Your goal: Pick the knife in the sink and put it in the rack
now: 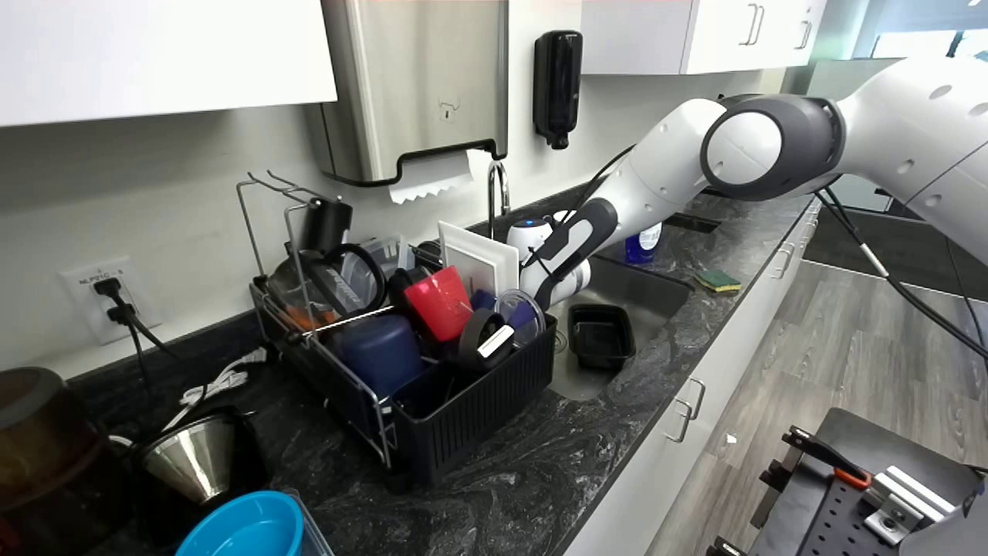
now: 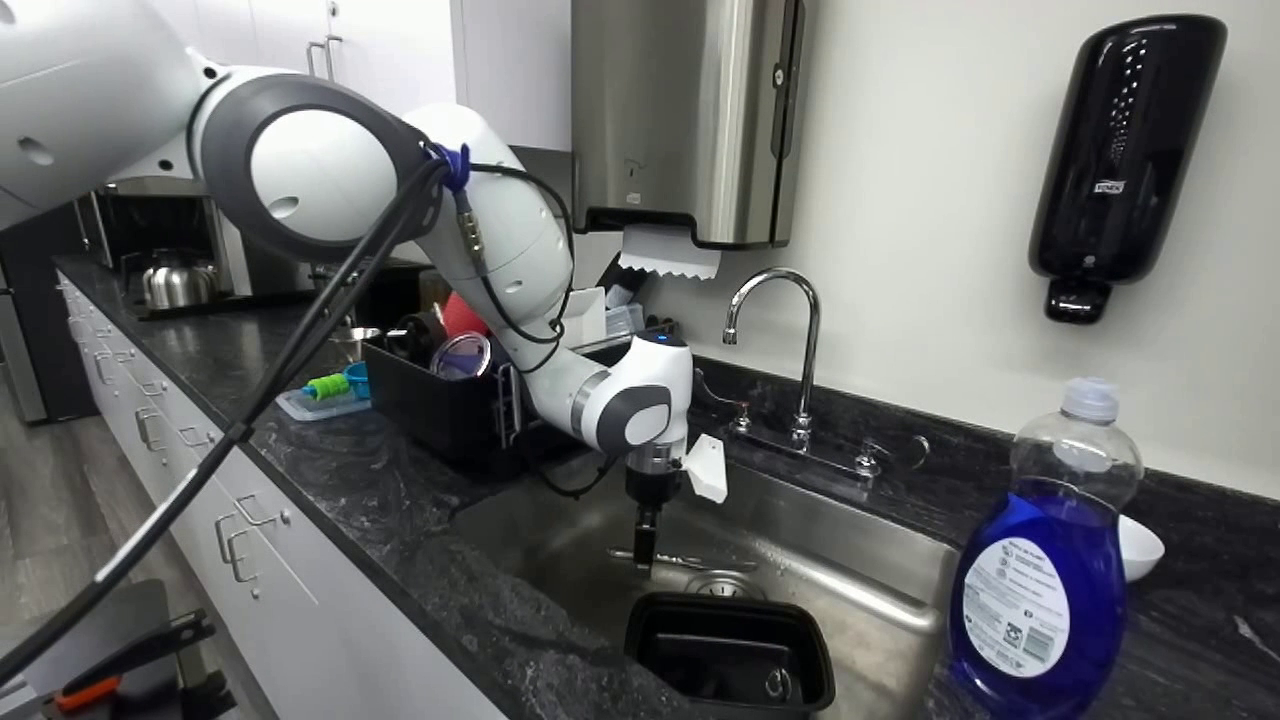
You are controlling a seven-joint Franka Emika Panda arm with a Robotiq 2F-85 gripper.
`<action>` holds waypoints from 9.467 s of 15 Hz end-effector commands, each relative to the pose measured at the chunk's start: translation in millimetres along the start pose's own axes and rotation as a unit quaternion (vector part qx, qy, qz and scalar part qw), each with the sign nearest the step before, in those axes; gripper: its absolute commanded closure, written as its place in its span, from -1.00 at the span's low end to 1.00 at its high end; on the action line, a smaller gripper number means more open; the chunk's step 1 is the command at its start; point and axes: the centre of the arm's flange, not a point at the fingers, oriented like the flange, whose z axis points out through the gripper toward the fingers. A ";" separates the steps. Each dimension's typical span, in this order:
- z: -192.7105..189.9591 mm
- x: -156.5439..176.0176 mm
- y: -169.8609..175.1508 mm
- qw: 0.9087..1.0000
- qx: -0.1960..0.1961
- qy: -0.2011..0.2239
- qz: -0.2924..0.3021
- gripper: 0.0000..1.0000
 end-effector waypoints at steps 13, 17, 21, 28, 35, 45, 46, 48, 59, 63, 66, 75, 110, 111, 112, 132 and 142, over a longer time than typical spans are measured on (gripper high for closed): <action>4.4 -11.9 9.4 0.999 0.020 -0.013 -0.031 0.80; 2.5 -12.8 9.8 0.999 0.017 -0.016 -0.025 0.94; -14.3 -15.1 9.4 1.000 0.005 -0.023 0.003 0.93; -72.5 -19.2 13.7 0.996 -0.020 -0.031 0.078 0.93; -100.2 -18.8 4.2 0.985 -0.019 0.022 0.170 0.93; -141.1 -20.1 -15.2 0.959 -0.044 0.098 0.262 0.93; -146.3 -20.0 -16.6 0.957 -0.048 0.100 0.267 0.93; -155.6 -18.4 -21.8 0.953 -0.057 0.112 0.276 0.93; -190.8 14.0 -70.7 0.937 -0.063 0.147 0.310 0.93; -198.5 33.1 -83.1 0.937 -0.061 0.158 0.305 0.93; -207.5 45.9 -91.7 0.937 -0.065 0.166 0.299 0.93; -226.3 67.5 -114.7 0.939 -0.074 0.175 0.288 0.93; -158.0 29.5 -76.5 0.952 0.015 0.188 0.242 0.93; -157.6 30.0 -76.8 0.953 0.016 0.187 0.240 0.93; -159.1 30.9 -77.3 0.953 0.017 0.186 0.239 0.93; -222.5 78.3 -100.9 0.961 0.027 0.169 0.216 0.93; -244.6 74.4 -96.0 0.958 -0.017 0.181 0.220 0.93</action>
